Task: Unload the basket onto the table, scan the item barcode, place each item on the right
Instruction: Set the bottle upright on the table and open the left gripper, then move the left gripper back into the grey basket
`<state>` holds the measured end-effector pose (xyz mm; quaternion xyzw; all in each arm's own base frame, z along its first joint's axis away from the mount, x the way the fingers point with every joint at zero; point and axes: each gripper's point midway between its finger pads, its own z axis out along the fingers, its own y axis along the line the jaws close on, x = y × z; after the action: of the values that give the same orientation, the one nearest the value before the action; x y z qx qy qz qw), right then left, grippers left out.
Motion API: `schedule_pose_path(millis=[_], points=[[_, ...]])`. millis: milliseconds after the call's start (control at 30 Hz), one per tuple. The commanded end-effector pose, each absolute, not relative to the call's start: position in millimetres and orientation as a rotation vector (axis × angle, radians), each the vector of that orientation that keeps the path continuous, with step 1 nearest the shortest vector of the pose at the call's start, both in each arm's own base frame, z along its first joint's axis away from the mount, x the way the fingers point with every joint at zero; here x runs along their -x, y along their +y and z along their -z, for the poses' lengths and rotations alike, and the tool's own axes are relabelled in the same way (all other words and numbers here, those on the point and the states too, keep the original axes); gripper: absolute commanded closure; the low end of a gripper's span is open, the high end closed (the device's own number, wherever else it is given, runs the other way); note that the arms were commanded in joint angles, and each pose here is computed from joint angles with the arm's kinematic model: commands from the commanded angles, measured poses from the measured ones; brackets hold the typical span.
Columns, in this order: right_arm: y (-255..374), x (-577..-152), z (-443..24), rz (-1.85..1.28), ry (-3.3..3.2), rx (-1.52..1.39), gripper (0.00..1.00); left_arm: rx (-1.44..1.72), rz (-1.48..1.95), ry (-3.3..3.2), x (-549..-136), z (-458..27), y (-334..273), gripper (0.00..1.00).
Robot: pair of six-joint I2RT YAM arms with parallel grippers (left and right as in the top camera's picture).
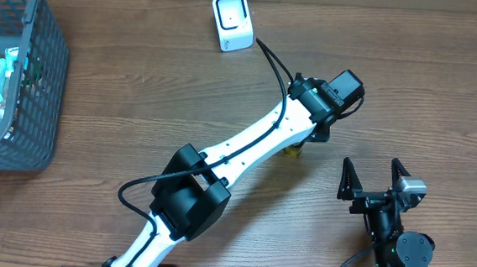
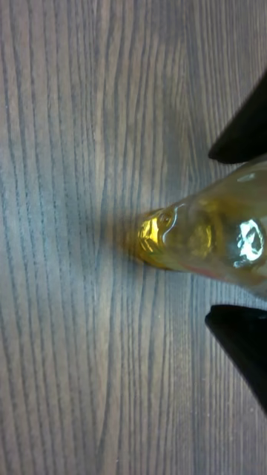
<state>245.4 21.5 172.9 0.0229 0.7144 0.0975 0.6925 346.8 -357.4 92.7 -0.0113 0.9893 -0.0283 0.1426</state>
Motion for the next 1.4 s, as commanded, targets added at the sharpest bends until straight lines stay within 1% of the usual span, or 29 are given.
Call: schedule_pose_path(millis=[0, 33, 200, 367, 400, 433, 600, 767, 967, 1133, 1233, 1367], points=[[22, -245, -170, -0.222, 1.595, -0.054, 0.0, -0.003, 0.086, 2.874, -342, -90, -358, 0.33], [22, -245, -170, -0.222, 1.595, -0.054, 0.0, -0.013, 0.085, 2.873, -342, -90, -358, 0.29], [22, -245, -170, -0.222, 1.595, -0.054, 0.0, -0.067, 0.101, 2.854, -344, -99, -361, 0.27], [22, -245, -170, -0.222, 1.595, -0.054, 0.0, -0.163, 0.188, 2.77, -354, -139, -370, 0.25], [22, -245, -170, -0.222, 1.595, -0.054, 0.0, -0.181, 0.21, 2.749, -355, -149, -372, 0.1], [22, -245, -170, -0.222, 1.595, -0.054, 0.0, -0.209, 0.238, 2.725, -357, -161, -375, 0.0], [22, -245, -170, -0.222, 1.595, -0.054, 0.0, -0.367, 0.299, 2.595, -362, -219, -377, 0.0], [22, -245, -170, -0.222, 1.595, -0.054, 0.0, -0.399, 0.313, 2.492, -373, -277, -349, 0.0], [22, -245, -170, -0.222, 1.595, -0.054, 0.0, -0.421, 0.211, 2.356, -397, -336, -277, 0.0], [22, -245, -170, -0.222, 1.595, -0.054, 0.0, -0.215, 0.053, 2.276, -410, -383, -185, 0.0], [22, -245, -170, -0.222, 1.595, -0.054, 0.0, -0.151, -0.034, 2.219, -413, -409, -132, 0.0], [22, -245, -170, -0.222, 1.595, -0.054, 0.0, 0.056, -0.163, 2.146, -413, -438, -47, 0.01]])
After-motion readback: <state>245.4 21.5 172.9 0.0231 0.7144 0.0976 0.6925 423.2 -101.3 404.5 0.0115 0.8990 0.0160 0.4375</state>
